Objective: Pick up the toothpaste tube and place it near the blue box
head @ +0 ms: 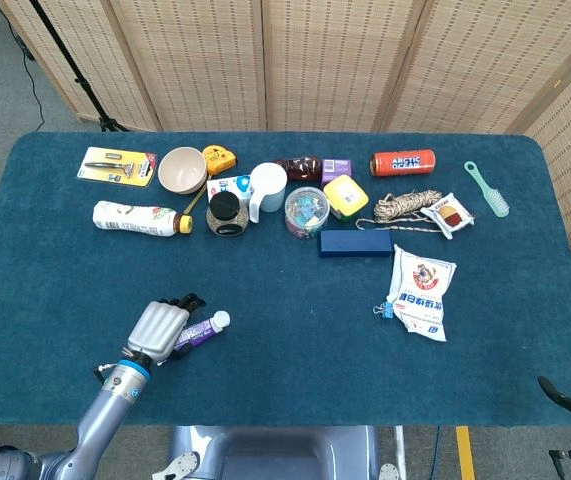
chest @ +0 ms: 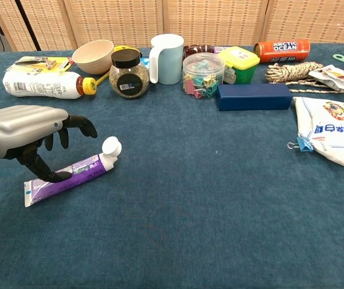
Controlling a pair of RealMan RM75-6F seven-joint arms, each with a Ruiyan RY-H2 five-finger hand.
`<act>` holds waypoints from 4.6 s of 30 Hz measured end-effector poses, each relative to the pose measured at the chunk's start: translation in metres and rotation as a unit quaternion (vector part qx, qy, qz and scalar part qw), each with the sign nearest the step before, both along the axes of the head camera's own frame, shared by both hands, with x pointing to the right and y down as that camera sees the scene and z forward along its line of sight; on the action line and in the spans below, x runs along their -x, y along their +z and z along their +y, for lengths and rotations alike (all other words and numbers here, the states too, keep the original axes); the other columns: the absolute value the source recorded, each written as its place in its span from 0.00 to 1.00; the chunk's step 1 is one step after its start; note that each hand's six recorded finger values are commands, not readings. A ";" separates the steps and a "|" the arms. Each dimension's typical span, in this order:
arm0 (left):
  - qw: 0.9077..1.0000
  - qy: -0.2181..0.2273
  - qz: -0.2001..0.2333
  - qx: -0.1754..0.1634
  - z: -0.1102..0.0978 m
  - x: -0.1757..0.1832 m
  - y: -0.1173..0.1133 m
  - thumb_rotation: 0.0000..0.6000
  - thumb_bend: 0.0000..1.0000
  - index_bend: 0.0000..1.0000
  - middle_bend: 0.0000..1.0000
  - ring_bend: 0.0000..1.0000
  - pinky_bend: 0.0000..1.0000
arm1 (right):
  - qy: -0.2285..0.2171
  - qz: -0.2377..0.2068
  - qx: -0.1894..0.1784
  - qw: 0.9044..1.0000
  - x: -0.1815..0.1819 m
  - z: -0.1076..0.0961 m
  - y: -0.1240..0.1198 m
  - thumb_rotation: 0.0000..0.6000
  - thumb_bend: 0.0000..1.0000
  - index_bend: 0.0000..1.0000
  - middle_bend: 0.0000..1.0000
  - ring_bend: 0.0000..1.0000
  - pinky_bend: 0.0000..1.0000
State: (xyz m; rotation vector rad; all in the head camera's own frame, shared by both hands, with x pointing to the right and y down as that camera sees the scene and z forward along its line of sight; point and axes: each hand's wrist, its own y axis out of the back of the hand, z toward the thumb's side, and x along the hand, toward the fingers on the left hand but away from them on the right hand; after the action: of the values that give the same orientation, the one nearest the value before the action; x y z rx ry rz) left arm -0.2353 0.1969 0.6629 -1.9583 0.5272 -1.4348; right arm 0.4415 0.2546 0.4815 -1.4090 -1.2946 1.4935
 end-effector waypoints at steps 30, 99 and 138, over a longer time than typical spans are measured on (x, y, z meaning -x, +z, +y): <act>0.997 -0.002 -0.075 -0.010 -0.021 0.023 0.031 0.95 0.28 0.21 0.22 0.30 0.40 | 0.008 -0.001 -0.006 1.000 -0.001 0.005 -0.006 1.00 0.00 0.05 0.00 0.00 0.05; 0.992 0.060 -0.112 -0.009 -0.019 0.084 0.030 1.00 0.46 0.25 0.21 0.26 0.40 | 0.020 -0.019 -0.020 0.999 -0.001 0.008 -0.013 1.00 0.00 0.05 0.00 0.00 0.05; 0.997 0.020 -0.076 -0.010 0.004 0.091 0.040 1.00 0.54 0.45 0.34 0.40 0.43 | 0.023 -0.034 -0.032 0.999 0.002 0.007 -0.020 1.00 0.00 0.04 0.00 0.00 0.05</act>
State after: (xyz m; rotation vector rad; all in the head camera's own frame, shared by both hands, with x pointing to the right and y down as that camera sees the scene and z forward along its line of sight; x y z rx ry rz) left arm -0.3258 0.2006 0.7032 -1.8157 0.4301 -1.5331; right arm 0.4398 0.2618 0.4612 -1.4081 -1.4125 1.4324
